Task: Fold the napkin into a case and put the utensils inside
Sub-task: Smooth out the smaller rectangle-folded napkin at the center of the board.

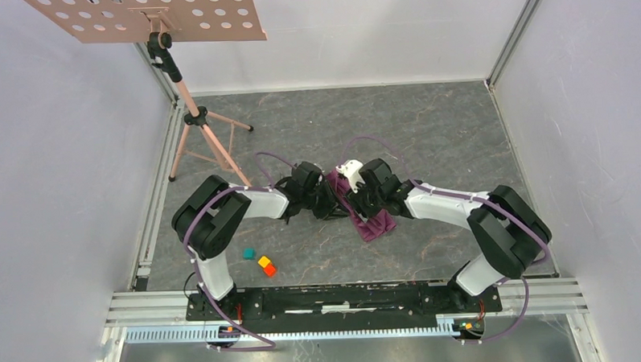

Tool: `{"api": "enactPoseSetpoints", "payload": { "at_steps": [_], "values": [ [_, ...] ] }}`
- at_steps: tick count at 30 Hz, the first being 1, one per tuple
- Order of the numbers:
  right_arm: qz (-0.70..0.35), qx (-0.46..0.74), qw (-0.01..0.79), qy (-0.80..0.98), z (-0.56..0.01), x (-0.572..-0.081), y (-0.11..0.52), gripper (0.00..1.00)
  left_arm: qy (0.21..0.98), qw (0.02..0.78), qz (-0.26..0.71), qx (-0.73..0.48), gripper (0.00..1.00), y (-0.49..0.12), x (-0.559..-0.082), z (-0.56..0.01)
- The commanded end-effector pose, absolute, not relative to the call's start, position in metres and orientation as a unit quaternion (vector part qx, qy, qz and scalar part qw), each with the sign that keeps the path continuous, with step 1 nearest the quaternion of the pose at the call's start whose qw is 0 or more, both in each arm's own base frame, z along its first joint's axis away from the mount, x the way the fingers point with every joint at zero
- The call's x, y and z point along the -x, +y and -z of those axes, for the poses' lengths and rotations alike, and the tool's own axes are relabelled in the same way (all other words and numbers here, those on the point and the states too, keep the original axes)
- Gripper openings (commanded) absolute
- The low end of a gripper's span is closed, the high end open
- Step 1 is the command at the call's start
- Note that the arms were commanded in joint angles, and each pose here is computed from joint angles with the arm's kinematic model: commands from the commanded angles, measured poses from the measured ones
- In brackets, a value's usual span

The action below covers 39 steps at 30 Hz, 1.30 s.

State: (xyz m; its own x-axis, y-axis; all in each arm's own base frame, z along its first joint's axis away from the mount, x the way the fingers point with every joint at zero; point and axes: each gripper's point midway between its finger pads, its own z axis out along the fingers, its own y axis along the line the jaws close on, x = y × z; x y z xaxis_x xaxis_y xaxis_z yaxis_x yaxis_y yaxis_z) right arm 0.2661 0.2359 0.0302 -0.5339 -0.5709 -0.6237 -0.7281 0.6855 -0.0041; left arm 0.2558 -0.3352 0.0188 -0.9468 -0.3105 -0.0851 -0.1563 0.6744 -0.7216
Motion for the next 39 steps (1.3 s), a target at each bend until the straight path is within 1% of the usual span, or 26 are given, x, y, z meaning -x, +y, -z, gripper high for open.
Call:
{"api": "enactPoseSetpoints", "payload": {
  "at_steps": [1,4,6,8,10,14,15,22,26,34,36,39],
  "values": [
    [-0.133,0.376,0.322,0.858,-0.031,-0.275,0.247,0.54,0.916,0.091,0.360,0.150,0.20,-0.330,-0.250,0.000],
    [-0.132,0.373,0.325,0.859,-0.029,-0.275,0.247,0.52,0.916,0.093,0.359,0.152,0.17,-0.329,-0.250,0.002],
    [-0.130,0.369,0.327,0.860,-0.029,-0.275,0.247,0.45,0.917,0.094,0.357,0.153,0.15,-0.329,-0.250,0.003],
    [-0.134,0.367,0.330,0.859,-0.031,-0.275,0.250,0.36,0.917,0.093,0.355,0.154,0.12,-0.328,-0.249,0.005],
    [-0.138,0.366,0.335,0.857,-0.036,-0.275,0.253,0.23,0.916,0.093,0.357,0.157,0.09,-0.328,-0.249,0.006],
    [-0.148,0.353,0.344,0.858,-0.046,-0.276,0.257,0.02,0.915,0.093,0.358,0.164,0.02,-0.329,-0.248,0.009],
    [-0.153,0.351,0.345,0.857,-0.049,-0.276,0.259,0.00,0.915,0.094,0.357,0.166,0.02,-0.329,-0.248,0.010],
    [-0.203,0.330,0.336,0.858,-0.055,-0.266,0.272,0.00,0.913,0.104,0.355,0.170,0.02,-0.330,-0.248,0.008],
    [-0.205,0.322,0.335,0.862,-0.049,-0.265,0.272,0.00,0.913,0.108,0.353,0.172,0.02,-0.329,-0.248,0.008],
    [-0.192,0.312,0.319,0.874,-0.019,-0.262,0.265,0.00,0.917,0.117,0.345,0.164,0.02,-0.324,-0.244,0.006],
    [-0.187,0.312,0.311,0.878,-0.009,-0.259,0.261,0.00,0.918,0.130,0.339,0.161,0.09,-0.315,-0.245,0.004],
    [-0.185,0.307,0.306,0.882,-0.002,-0.257,0.257,0.00,0.916,0.152,0.336,0.156,0.22,-0.296,-0.251,-0.003]
  ]
}}
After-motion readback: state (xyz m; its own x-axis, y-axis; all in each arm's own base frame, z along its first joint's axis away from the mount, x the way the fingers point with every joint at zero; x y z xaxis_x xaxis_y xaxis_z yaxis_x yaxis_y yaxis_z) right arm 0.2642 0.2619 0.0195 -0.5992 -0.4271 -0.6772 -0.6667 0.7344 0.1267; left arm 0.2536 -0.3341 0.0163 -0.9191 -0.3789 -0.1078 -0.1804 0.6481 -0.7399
